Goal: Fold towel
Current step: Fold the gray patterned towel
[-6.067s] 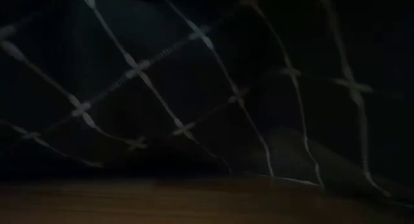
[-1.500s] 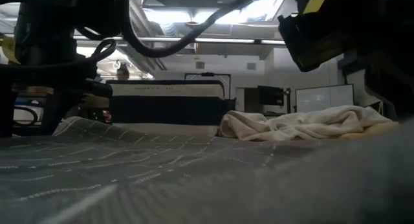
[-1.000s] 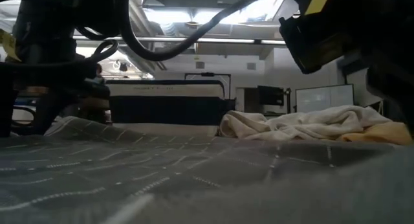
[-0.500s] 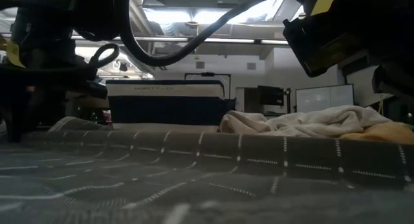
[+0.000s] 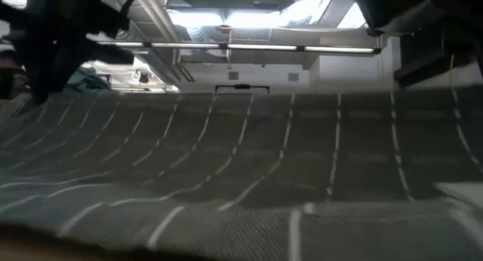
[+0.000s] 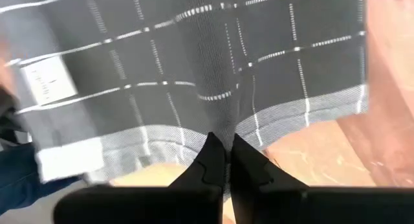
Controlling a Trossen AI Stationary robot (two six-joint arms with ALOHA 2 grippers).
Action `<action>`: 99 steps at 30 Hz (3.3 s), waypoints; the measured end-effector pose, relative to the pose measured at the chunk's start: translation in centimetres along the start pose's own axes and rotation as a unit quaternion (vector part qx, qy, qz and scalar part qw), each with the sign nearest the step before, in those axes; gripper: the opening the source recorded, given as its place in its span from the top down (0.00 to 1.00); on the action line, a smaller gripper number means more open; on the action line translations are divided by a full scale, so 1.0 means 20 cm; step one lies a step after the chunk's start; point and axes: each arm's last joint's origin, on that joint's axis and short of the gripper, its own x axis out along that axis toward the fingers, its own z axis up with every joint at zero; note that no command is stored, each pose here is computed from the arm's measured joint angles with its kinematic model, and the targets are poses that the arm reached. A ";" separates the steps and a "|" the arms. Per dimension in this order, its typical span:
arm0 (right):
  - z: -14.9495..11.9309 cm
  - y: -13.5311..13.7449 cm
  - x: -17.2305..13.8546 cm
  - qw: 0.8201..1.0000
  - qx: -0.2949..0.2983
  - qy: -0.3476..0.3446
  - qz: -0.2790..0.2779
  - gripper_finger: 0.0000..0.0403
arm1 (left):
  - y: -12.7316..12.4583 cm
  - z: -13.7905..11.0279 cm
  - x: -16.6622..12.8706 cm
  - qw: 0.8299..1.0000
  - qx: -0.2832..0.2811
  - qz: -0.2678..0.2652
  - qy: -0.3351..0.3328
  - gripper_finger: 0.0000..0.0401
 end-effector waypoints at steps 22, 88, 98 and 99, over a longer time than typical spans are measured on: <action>-0.07 -0.19 -0.48 0.991 0.066 -0.101 0.050 0.99 | 0.17 -0.11 -0.38 0.995 -0.064 0.035 -0.063 1.00; -0.14 -0.03 -0.68 0.933 0.114 -0.134 0.314 0.99 | -0.17 0.38 -0.57 0.881 -0.188 -0.241 -0.362 1.00; -0.14 -0.03 -0.68 0.934 0.125 -0.117 0.312 0.99 | -0.11 0.45 -0.46 0.888 -0.245 -0.227 -0.316 1.00; -0.14 -0.03 -0.68 0.935 0.125 -0.116 0.312 0.99 | -0.12 0.47 -0.44 0.891 -0.242 -0.232 -0.307 1.00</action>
